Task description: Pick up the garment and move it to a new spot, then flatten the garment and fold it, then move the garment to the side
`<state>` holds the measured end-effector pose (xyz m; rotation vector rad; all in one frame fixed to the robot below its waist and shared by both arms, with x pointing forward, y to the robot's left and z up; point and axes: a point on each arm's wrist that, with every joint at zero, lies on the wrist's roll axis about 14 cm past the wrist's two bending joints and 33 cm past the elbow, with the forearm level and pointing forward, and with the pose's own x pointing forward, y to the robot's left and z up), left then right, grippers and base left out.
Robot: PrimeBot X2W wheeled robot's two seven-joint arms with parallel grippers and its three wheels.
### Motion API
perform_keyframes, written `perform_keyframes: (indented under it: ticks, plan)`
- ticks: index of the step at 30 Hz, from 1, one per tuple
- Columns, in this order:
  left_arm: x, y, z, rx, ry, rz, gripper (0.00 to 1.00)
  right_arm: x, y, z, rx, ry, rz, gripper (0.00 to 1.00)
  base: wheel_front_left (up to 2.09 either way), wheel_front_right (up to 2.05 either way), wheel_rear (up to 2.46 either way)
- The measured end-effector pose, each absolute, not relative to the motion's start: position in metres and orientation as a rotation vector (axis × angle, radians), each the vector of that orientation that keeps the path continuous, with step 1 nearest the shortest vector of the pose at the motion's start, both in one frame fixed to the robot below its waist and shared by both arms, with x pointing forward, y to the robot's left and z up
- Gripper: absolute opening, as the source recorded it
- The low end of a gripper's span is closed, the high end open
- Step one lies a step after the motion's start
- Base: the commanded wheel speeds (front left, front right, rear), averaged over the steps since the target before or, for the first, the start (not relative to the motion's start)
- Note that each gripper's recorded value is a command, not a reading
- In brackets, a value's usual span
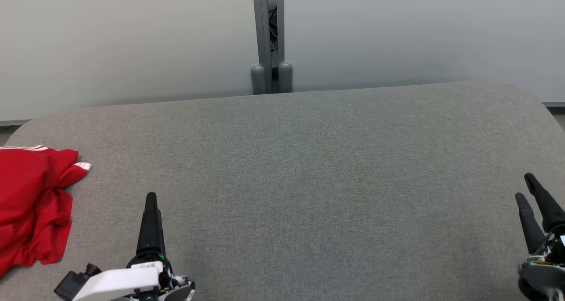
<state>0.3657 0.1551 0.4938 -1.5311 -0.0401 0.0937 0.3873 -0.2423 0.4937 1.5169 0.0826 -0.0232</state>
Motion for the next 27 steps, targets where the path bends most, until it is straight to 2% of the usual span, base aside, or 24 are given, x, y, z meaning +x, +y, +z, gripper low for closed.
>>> perform_keyframes:
  ticks: [5, 17, 27]
  plan:
    - [0.371, 0.155, 0.509, -1.461, -0.079, 0.049, 1.00, 0.391, -0.243, 0.501, 1.418, 0.078, -0.021, 1.00, 0.00, 0.00, 0.00]
    - [0.380, 0.140, 0.555, -1.117, -0.179, -0.125, 1.00, 0.402, -0.235, 0.528, 1.026, 0.046, 0.012, 1.00, 0.00, 0.00, 0.00]
    - [0.382, 0.135, 0.572, -0.855, -0.226, -0.194, 1.00, 0.405, -0.225, 0.548, 0.782, -0.003, 0.043, 1.00, 0.00, 0.00, 0.00]
